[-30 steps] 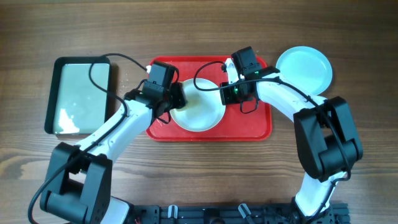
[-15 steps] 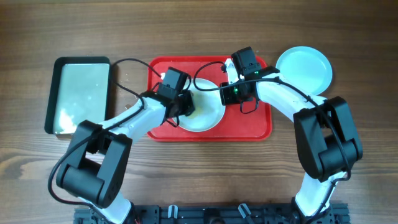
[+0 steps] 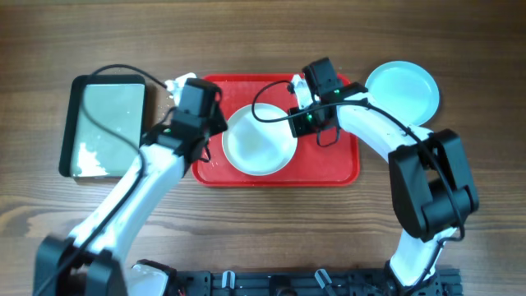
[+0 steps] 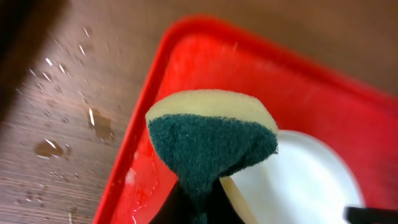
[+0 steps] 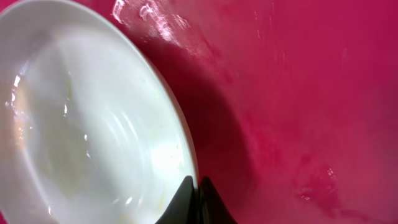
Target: Clean dirty plates on tray and stack at the side
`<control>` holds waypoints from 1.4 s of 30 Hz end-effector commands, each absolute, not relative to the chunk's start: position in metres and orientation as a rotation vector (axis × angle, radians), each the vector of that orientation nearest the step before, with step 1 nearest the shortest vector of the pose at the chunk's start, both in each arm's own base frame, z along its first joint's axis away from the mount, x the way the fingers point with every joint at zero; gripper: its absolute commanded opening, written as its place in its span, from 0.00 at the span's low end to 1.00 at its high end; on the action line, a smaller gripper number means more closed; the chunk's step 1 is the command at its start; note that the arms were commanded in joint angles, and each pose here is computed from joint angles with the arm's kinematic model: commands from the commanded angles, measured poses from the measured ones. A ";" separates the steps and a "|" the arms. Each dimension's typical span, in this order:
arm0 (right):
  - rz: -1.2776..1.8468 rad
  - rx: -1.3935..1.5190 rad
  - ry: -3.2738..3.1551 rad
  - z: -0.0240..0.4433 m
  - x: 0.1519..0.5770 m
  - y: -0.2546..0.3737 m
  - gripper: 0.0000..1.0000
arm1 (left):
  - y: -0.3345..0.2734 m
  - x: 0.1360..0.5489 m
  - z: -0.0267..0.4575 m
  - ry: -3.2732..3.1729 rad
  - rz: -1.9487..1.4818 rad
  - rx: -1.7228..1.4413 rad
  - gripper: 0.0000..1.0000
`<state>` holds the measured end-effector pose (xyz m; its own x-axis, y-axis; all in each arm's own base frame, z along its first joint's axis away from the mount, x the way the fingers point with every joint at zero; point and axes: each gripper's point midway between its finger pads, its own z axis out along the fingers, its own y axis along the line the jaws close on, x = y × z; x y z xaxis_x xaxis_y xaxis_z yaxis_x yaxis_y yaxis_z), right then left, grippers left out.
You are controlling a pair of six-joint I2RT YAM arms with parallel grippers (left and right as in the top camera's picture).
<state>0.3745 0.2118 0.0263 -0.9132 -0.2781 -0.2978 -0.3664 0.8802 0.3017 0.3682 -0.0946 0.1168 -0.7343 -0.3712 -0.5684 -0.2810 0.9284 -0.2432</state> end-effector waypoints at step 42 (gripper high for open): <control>-1.062 -0.971 1.496 0.315 0.370 0.306 0.04 | 0.147 0.390 0.130 2.077 -0.082 -1.078 0.70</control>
